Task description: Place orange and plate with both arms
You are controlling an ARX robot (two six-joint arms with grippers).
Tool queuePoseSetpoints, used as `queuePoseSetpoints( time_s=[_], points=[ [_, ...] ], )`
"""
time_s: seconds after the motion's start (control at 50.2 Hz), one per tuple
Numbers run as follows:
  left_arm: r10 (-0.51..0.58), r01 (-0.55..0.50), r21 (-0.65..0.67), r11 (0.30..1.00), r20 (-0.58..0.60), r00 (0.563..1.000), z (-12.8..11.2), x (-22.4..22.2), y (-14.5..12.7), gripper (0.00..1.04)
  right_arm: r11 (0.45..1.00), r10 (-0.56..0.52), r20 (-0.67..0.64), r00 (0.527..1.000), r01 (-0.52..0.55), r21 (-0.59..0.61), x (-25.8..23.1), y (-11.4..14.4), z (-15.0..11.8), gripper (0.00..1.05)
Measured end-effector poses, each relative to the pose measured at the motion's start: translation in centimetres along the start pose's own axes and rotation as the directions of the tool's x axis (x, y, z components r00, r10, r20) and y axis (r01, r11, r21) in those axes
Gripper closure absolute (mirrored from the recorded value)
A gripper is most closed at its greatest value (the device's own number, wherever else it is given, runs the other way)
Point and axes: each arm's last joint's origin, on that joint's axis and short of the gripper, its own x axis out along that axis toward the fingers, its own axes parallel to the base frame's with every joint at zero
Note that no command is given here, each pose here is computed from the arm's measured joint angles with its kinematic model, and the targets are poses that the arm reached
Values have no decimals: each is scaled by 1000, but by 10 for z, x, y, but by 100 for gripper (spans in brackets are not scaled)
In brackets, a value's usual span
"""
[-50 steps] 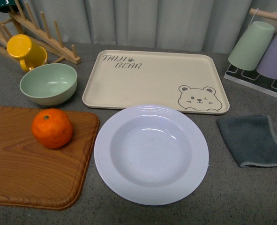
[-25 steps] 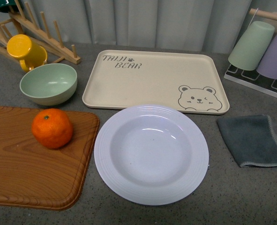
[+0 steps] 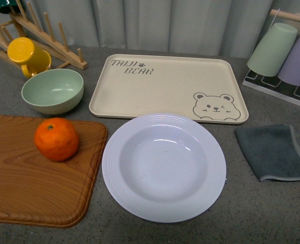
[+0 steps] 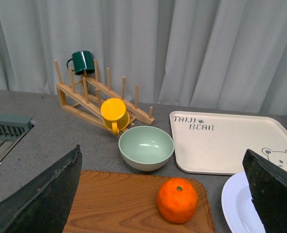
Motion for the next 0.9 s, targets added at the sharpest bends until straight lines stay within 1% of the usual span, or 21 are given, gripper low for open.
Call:
queuePoseSetpoints(
  time_s=[0.458, 0.478, 0.498, 0.518, 0.537, 0.557, 0.577, 0.617, 0.637, 0.697, 0.776, 0.816, 0.856, 0.896],
  points=[
    [0, 0, 0, 1000, 0, 1000, 0, 0, 0, 6, 1000, 0, 0, 1000, 0, 0, 0, 0, 0, 9],
    [24, -24, -5, 1000, -13, 1000, -1, 0, 0, 6, 1000, 0, 0, 1000, 0, 0, 0, 0, 0, 9],
    [83, -84, -22, 996, -49, 995, -2, 1, 0, 6, 1000, 0, 0, 1000, 0, 0, 0, 0, 0, 9],
    [171, -177, -35, 984, -119, 978, -2, 2, -1, 6, 1000, 0, 0, 1000, 0, 0, 0, 0, 0, 9],
    [229, -237, -31, 971, -152, 961, -3, 4, -1, 6, 1000, 0, 0, 1000, 0, 0, 0, 0, 0, 9],
    [311, -321, -26, 947, -187, 932, -4, 8, -1, 6, 1000, -4, 0, 1000, 4, 0, 0, 0, 0, 9],
    [371, -383, -21, 924, -203, 906, -5, 13, 0, 6, 1000, -4, 0, 1000, 4, 0, 0, 0, 0, 9],
    [429, -440, -9, 898, -210, 879, -4, 22, 1, 6, 1000, -2, 0, 1000, 2, -1, 0, 0, 0, 9],
    [436, -449, -16, 894, -209, 875, -3, 27, 1, 6, 1000, -3, 0, 1000, 3, 0, 0, 0, 0, 9],
    [423, -443, -51, 895, -214, 880, 3, 44, 1, 6, 1000, -2, 0, 1000, 2, -1, 0, 0, 0, 9],
    [359, -389, -95, 917, -233, 904, 11, 78, -5, 6, 1000, -2, 0, 1000, 2, -1, 0, 0, 0, 9],
    [324, -360, -108, 927, -257, 910, 11, 90, -7, 6, 1000, -2, 0, 1000, 2, -1, 0, 0, 0, 9],
    [271, -320, -124, 939, -305, 913, 9, 105, -10, 6, 1000, -3, 0, 1000, 3, -1, 0, 0, 0, 9],
    [232, -291, -131, 948, -342, 911, 5, 120, -15, 6, 1000, -3, 0, 1000, 3, -1, 0, 0, 0, 9]
  ],
)
